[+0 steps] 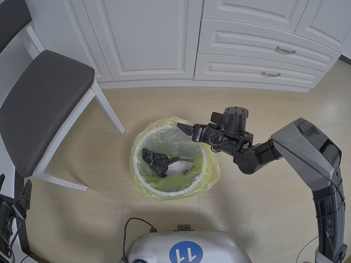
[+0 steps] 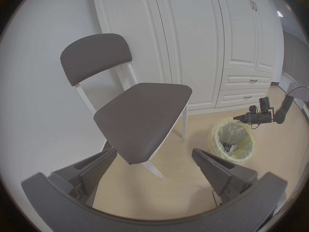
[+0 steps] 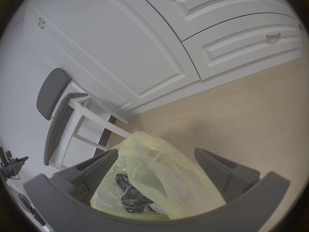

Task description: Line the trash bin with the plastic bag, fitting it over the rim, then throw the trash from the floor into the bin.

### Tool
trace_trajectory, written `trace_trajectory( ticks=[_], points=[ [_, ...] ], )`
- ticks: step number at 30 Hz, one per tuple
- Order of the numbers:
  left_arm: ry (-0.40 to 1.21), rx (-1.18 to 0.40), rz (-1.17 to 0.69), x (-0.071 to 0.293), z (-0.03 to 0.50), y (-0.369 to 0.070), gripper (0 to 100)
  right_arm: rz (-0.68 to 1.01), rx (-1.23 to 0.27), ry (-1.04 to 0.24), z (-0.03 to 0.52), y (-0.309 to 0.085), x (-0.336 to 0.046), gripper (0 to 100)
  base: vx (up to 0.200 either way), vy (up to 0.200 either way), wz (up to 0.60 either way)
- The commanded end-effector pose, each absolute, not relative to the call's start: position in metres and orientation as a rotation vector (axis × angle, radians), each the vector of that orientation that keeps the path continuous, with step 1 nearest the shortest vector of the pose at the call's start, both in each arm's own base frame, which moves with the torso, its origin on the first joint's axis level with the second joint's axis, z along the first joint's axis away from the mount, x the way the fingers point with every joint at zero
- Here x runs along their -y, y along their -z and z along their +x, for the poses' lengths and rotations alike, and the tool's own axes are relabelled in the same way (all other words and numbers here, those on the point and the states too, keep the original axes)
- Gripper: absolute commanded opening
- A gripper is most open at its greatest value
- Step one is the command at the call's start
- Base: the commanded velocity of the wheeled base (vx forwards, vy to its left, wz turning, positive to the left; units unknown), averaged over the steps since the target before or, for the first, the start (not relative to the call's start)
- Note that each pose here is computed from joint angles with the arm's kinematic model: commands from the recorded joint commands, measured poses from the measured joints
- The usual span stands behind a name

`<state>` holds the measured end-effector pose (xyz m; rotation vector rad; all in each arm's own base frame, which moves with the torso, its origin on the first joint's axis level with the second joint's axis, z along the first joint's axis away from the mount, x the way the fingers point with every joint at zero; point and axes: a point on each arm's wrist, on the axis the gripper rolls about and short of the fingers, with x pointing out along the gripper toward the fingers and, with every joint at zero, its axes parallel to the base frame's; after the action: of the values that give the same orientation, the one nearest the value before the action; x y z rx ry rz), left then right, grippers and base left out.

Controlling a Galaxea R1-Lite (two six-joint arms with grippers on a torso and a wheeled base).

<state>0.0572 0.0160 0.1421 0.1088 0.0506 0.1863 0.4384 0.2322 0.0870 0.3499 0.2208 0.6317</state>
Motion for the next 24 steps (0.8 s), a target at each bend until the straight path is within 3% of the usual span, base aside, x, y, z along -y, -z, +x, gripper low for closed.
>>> trace_trajectory(
  ticks=[1, 9, 10, 24],
  points=[
    [-0.188, -0.042, 0.109, -0.0156, 0.0562, -0.1426, 100, 0.346, -0.232, -0.633, 0.4407, -0.0750, -0.2358, 100, 0.000, 0.000, 0.00],
    [-0.186, -0.044, 0.110, -0.0155, 0.0559, -0.1418, 100, 0.347, -0.231, -0.637, 0.4406, -0.0739, -0.2366, 100, 0.000, 0.000, 0.00],
    [-0.186, -0.044, 0.110, -0.0155, 0.0559, -0.1418, 100, 0.349, -0.228, -0.639, 0.4407, -0.0745, -0.2367, 0, 0.000, 0.000, 0.00],
    [-0.187, -0.041, 0.109, -0.0153, 0.0552, -0.1416, 100, 0.359, -0.221, -0.643, 0.4413, -0.0794, -0.2354, 0, 0.000, 0.000, 0.00]
  ],
)
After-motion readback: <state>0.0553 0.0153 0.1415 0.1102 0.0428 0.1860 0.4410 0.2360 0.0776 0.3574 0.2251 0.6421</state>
